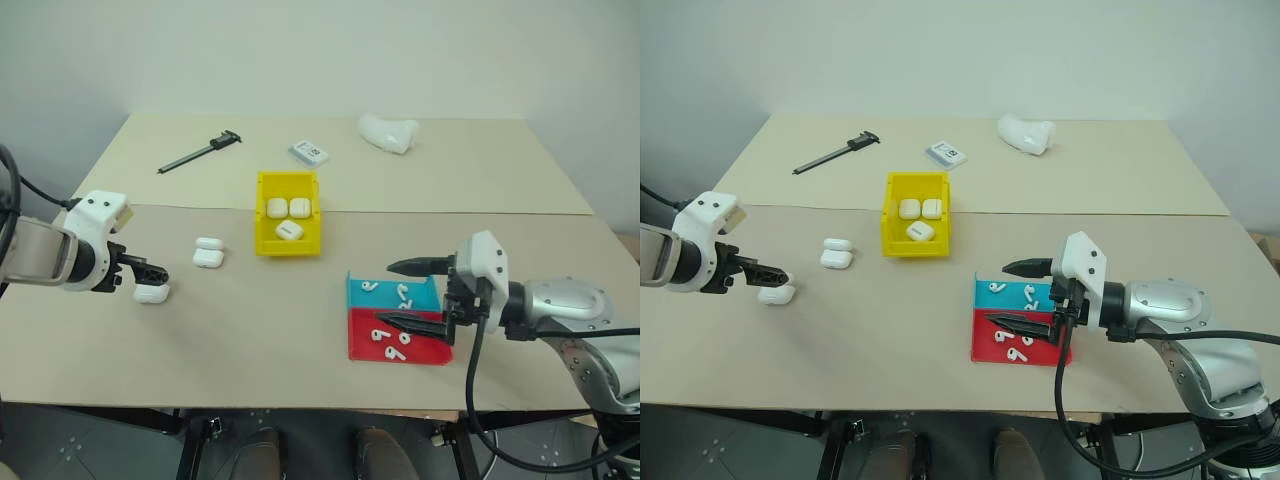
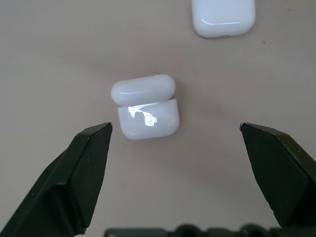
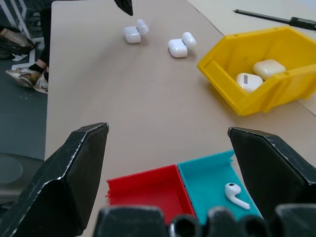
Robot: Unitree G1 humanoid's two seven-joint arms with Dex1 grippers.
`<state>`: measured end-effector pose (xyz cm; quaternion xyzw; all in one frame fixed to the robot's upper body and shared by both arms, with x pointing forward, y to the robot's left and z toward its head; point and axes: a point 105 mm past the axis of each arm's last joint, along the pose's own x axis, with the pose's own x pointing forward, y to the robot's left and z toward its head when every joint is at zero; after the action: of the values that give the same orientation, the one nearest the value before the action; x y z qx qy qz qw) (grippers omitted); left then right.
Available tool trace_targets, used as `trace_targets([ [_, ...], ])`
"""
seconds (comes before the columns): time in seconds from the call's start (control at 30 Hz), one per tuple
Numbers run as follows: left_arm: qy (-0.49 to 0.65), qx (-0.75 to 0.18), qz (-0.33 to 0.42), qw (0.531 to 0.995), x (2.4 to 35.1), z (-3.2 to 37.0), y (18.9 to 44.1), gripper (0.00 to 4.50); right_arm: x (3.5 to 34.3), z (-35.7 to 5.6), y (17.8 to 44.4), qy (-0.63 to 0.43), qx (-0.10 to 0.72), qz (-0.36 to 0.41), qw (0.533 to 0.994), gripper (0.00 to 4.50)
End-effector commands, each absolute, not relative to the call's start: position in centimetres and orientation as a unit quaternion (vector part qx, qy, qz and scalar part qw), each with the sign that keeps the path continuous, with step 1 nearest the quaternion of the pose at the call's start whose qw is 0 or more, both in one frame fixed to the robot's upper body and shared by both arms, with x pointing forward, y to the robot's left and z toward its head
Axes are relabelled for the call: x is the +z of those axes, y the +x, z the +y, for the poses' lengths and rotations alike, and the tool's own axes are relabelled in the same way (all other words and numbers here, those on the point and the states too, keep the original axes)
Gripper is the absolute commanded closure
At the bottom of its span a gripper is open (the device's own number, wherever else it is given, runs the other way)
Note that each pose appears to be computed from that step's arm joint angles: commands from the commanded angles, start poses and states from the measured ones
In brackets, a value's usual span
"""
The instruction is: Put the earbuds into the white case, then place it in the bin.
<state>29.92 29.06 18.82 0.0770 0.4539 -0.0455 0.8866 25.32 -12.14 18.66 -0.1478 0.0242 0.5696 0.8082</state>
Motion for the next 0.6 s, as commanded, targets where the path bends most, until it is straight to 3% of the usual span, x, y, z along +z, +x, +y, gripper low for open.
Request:
trace_targets([
  [0.03, 0.069, -0.018, 0.470, 0.880, 18.5, 30.0, 30.3, 0.00, 19.6, -12.0, 24.8, -0.154, 0.575, 0.012, 0.803, 0.01],
  [0.6, 0.037, 0.071, 0.493, 0.867, 15.0, 31.6, 32.6, 0.00, 20.0, -12.3, 24.6, -0.157, 0.567, 0.020, 0.808, 0.01],
])
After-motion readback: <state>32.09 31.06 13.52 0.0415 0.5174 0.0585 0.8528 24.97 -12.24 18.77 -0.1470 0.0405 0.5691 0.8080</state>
